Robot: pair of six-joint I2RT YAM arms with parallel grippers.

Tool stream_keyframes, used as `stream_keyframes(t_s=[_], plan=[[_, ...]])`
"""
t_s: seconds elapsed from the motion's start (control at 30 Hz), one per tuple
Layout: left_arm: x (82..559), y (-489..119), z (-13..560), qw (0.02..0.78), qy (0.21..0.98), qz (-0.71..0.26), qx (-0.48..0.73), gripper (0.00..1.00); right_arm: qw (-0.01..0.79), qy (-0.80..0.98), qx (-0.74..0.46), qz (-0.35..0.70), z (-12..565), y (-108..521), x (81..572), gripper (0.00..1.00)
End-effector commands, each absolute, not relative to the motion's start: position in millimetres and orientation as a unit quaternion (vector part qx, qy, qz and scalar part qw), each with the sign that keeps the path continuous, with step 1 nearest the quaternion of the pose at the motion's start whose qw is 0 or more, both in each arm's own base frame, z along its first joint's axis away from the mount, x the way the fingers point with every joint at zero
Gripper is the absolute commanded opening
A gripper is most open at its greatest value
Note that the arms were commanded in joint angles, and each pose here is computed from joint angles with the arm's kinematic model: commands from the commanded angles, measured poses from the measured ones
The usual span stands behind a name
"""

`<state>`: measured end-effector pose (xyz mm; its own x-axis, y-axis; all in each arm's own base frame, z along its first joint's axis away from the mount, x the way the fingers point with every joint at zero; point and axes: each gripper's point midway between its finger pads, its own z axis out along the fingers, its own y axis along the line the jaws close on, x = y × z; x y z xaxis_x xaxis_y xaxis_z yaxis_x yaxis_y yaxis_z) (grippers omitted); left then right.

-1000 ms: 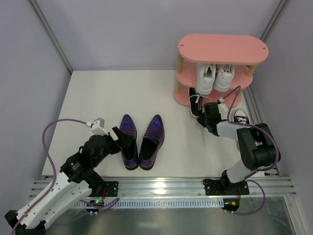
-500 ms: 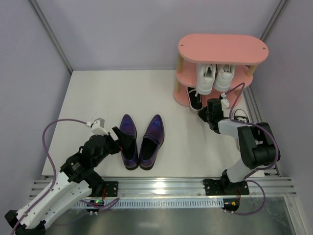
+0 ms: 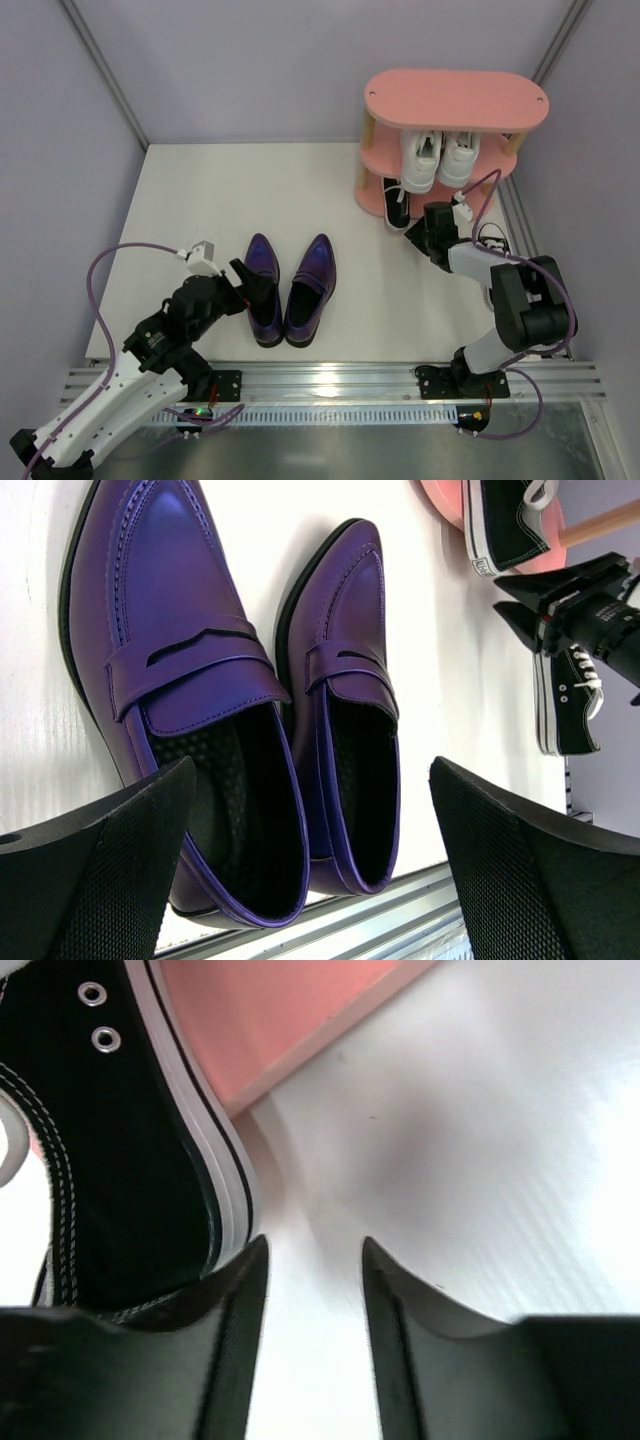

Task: Place and organize the shoes onto the shoe shelf

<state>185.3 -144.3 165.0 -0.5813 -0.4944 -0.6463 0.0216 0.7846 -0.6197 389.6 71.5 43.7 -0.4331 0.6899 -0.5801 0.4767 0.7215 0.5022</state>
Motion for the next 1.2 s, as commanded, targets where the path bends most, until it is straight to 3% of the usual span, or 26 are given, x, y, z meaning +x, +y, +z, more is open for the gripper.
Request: stream_keyframes(t_s=[0.0, 0.03, 0.13, 0.3, 0.37, 0.6, 1.0, 1.17], plan=[[187.7, -144.3, 165.6, 0.443, 0.834, -0.298, -0.142, 0.98, 0.415, 0.836, 0.352, 0.075, 69.9, 47.4, 376.5, 0.48], [187.6, -145.1, 166.5, 0.444, 0.832, -0.301, -0.141, 0.98, 0.415, 0.84, 0.344, 0.059, 69.9, 42.5, 368.6, 0.57], [189.2, -146.6, 166.2, 0.446, 0.829, -0.305, -0.141, 0.99, 0.435, 0.838, 0.33, 0.015, 91.0, 22.5, 347.5, 0.71], [191.4, -154.3, 168.9, 0.443, 0.829, -0.314, -0.133, 0.99, 0.462, 0.829, 0.309, -0.06, 140.2, -13.8, 325.2, 0.88], [193.4, -160.0, 171.8, 0.44, 0.829, -0.322, -0.129, 0.99, 0.437, 0.842, 0.299, -0.105, 137.4, -35.9, 317.8, 0.97], [200.9, -182.2, 194.4, 0.434, 0.82, -0.356, -0.11, 1.0, 0.347, 0.861, 0.315, -0.197, 114.4, -94.5, 309.7, 1.0], [208.8, -205.9, 201.1, 0.401, 0.823, -0.384, -0.122, 1.0, 0.354, 0.844, 0.311, -0.257, 112.0, -116.7, 312.4, 1.0], [206.8, -205.0, 200.2, 0.396, 0.824, -0.386, -0.127, 0.99, 0.309, 0.849, 0.356, -0.238, 80.4, -135.1, 299.5, 1.0]])
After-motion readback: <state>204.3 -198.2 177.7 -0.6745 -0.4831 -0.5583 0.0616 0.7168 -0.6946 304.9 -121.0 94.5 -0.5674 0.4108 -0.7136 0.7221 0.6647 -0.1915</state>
